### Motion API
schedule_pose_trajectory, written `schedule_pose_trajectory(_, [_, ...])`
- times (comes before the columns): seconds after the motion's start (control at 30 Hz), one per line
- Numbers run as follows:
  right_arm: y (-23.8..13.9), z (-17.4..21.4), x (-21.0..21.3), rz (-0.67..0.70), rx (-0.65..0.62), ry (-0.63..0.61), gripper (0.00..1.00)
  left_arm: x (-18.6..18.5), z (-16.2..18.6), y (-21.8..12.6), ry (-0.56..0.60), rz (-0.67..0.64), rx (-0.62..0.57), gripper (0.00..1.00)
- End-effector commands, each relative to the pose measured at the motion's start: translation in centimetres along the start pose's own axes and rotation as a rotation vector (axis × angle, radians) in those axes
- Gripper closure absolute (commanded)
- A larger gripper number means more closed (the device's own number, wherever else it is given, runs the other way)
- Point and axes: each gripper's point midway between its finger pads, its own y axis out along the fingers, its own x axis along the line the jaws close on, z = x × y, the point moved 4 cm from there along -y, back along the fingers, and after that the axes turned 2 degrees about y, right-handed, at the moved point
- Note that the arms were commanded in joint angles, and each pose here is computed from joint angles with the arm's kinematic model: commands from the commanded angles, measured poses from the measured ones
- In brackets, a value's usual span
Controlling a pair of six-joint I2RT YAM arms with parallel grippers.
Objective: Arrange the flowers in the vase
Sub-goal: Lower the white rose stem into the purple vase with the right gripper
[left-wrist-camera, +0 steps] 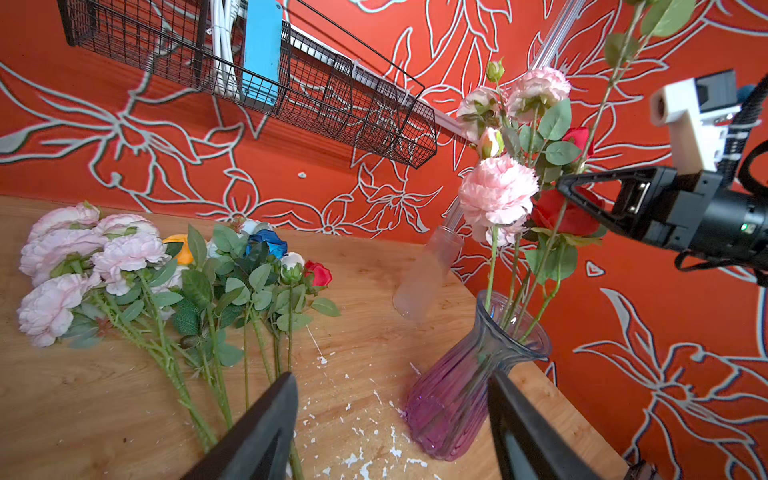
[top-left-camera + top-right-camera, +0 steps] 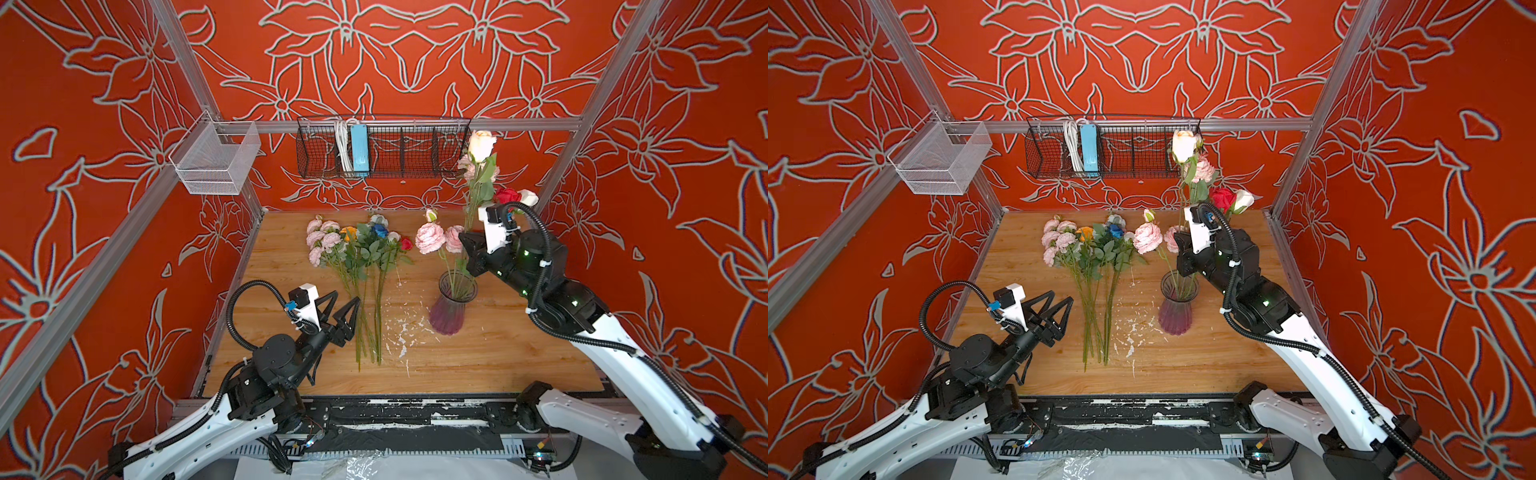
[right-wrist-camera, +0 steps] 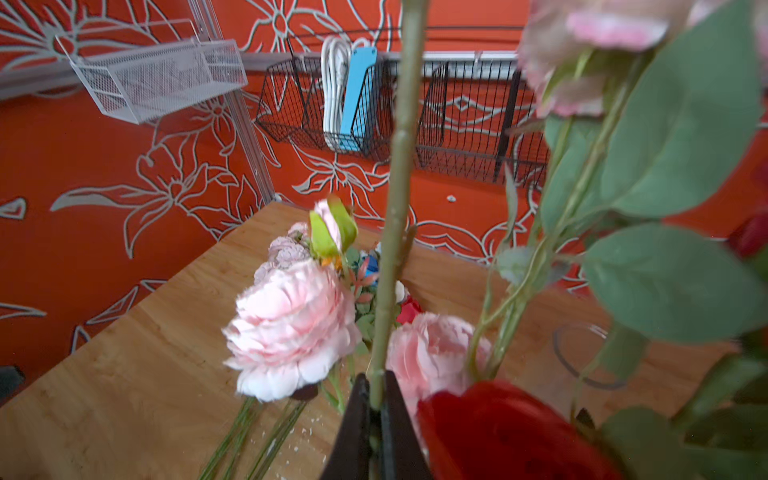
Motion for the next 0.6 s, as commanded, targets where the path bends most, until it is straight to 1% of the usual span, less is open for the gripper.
schedule_pose_trajectory(0.0, [-0.6, 0.7, 0.4, -0.039, -0.012, 0.052, 1.00, -0.4, -1.0, 0.6, -0.017, -0.011, -0.038, 0.26])
schedule_pose_trajectory(0.13, [-0.7, 2.3, 0.1, -0.031, 0.022, 0.052, 0.99, -0.9, -0.5, 1.7, -0.008, -0.018, -0.013, 0.25])
schedule_pose_trajectory(0.2, [-0.7, 3.0, 0.1, -0.035, 0.040, 0.058, 0.97, -1.1, -0.1, 2.4, -0.001, -0.019, 0.003, 0.24])
schedule_pose_trajectory(0.23, [-0.7, 3.4, 0.1, -0.034, 0.047, 0.060, 0.94, -1.2, 0.1, 2.7, 0.004, -0.022, 0.012, 0.24])
schedule_pose_trajectory(0.3, [-0.7, 4.1, -0.1, -0.024, 0.059, 0.064, 0.90, -1.3, 0.5, 3.3, 0.008, -0.033, 0.032, 0.23])
schedule_pose_trajectory(0.47, [-1.0, 5.4, -0.9, 0.023, 0.087, 0.080, 0.69, -1.4, 1.8, 4.9, -0.003, -0.041, 0.091, 0.22])
schedule_pose_trajectory(0.57, [-1.6, 5.4, -1.2, 0.043, 0.090, 0.092, 0.63, -1.3, 2.3, 5.6, -0.013, -0.044, 0.122, 0.21])
